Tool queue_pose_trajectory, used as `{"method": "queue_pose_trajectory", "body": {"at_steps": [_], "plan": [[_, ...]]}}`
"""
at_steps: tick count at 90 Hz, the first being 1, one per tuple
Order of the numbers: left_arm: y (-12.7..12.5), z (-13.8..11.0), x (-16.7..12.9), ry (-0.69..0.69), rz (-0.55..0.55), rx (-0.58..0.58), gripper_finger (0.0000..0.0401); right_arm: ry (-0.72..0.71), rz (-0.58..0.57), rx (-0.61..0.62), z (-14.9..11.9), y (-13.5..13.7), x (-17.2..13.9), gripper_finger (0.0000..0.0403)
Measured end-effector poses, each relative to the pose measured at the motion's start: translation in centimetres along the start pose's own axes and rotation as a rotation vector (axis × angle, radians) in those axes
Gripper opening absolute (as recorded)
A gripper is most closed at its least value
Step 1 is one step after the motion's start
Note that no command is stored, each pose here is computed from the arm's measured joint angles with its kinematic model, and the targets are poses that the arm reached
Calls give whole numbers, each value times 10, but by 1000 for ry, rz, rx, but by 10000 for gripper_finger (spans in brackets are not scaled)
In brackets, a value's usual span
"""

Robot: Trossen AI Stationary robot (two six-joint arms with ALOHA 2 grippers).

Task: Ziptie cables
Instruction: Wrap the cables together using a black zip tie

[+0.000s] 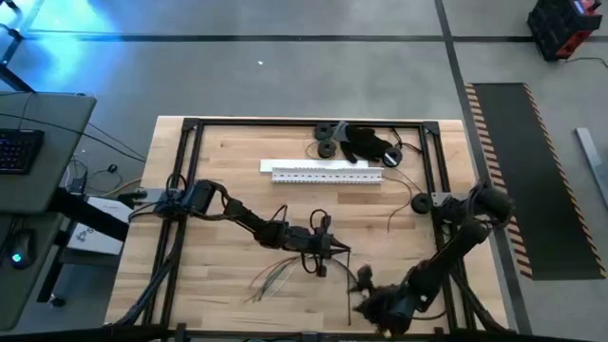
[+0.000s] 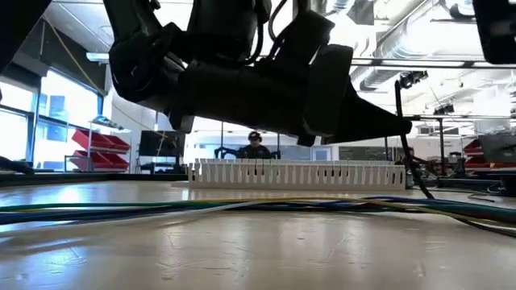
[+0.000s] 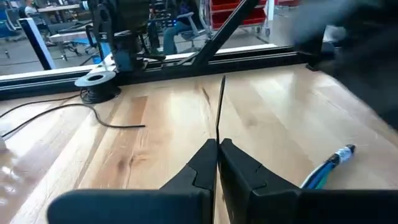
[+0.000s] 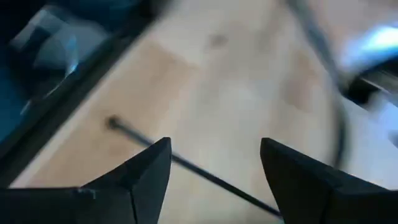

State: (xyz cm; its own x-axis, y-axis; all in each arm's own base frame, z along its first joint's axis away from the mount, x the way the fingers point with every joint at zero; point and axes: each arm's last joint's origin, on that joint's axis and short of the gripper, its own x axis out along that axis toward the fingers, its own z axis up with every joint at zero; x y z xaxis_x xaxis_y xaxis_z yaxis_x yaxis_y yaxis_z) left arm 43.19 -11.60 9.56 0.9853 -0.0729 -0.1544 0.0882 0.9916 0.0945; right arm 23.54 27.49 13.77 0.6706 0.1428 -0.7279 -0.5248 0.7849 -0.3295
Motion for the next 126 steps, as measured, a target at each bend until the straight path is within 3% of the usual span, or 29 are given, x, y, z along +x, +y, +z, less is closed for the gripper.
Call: {"method": "queue_pose_trajectory", "body": {"at_steps": [20,43,54,74,99,126], "plan": [[0,-1,0,11,-3,2,0,152,46,-272,11,10,17,200],[-1,-2,0,21,-4,4,0,108,20,-356,15,19,38,176],[0,-3,0,26,-3,2,0,78,-42,-339,16,21,45,161],[0,-3,0,33,15,3,0,26,-84,-187,14,20,64,113],[-3,-3,-1,38,49,21,0,-35,-122,7,13,26,73,12],[-15,2,-5,40,116,122,0,-40,-311,279,5,32,68,2]]}}
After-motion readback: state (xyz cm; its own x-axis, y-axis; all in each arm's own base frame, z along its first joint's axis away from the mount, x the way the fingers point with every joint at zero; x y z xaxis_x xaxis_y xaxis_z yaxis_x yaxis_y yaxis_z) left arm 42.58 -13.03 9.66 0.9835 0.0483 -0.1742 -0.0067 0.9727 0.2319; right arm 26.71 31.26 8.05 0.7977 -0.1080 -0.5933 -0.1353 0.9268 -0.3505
